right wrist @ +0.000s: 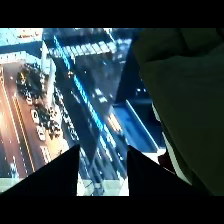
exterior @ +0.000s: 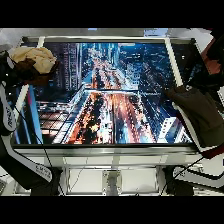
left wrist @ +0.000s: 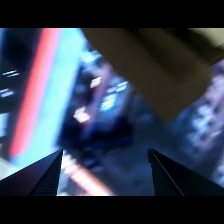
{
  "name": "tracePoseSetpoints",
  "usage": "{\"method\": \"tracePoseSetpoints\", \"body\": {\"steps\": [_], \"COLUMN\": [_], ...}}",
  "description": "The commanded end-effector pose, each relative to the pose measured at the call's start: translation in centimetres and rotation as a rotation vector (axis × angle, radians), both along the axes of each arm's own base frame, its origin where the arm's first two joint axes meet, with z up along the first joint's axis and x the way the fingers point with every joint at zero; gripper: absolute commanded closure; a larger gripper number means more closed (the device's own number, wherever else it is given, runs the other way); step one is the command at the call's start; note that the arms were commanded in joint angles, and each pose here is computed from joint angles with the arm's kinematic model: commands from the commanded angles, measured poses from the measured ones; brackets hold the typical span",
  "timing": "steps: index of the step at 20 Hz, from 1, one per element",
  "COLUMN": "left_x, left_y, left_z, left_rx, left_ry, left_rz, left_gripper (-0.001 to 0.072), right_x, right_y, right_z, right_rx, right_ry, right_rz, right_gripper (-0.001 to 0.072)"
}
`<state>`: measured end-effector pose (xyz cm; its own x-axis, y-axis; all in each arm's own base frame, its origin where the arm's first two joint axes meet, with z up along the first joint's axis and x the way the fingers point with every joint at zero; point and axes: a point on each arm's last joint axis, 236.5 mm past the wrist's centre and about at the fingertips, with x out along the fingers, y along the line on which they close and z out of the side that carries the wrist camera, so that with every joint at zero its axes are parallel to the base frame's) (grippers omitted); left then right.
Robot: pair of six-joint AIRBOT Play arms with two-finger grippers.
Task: Fold the shirts.
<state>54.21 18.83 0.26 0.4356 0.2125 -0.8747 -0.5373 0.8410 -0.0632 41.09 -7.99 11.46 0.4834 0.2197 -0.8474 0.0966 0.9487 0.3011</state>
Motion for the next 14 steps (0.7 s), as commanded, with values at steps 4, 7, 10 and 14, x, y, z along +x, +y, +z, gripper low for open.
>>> {"method": "tracePoseSetpoints", "body": {"steps": [4, 7, 10, 14], "left_x": [5.7, 5.7, 6.3, 7.1], "left_y": [-3.3, -3.3, -2.9, -2.3], "left_z": [-3.4, -5.1, -5.6, -6.5], "left_rx": [-0.318, -0.325, -0.315, -0.310], "left_ry": [-0.212, -0.192, -0.215, -0.244], "left_rz": [0.073, 0.080, 0.086, 0.108], "left_gripper": [0.0103, 0.0103, 0.0103, 0.0105], "right_x": [0.6, 0.9, 1.2, 1.7], "right_y": [0.4, 0.2, 0.2, 0.9], "right_z": [0.5, 0.6, 0.8, 1.3], "right_rx": [0.019, 0.014, 0.014, 0.053], "right_ry": [-0.030, -0.043, -0.058, -0.084], "right_rz": [0.001, -0.005, -0.011, -0.008], "right_gripper": [0.0370, 0.0370, 0.0369, 0.0369]}}
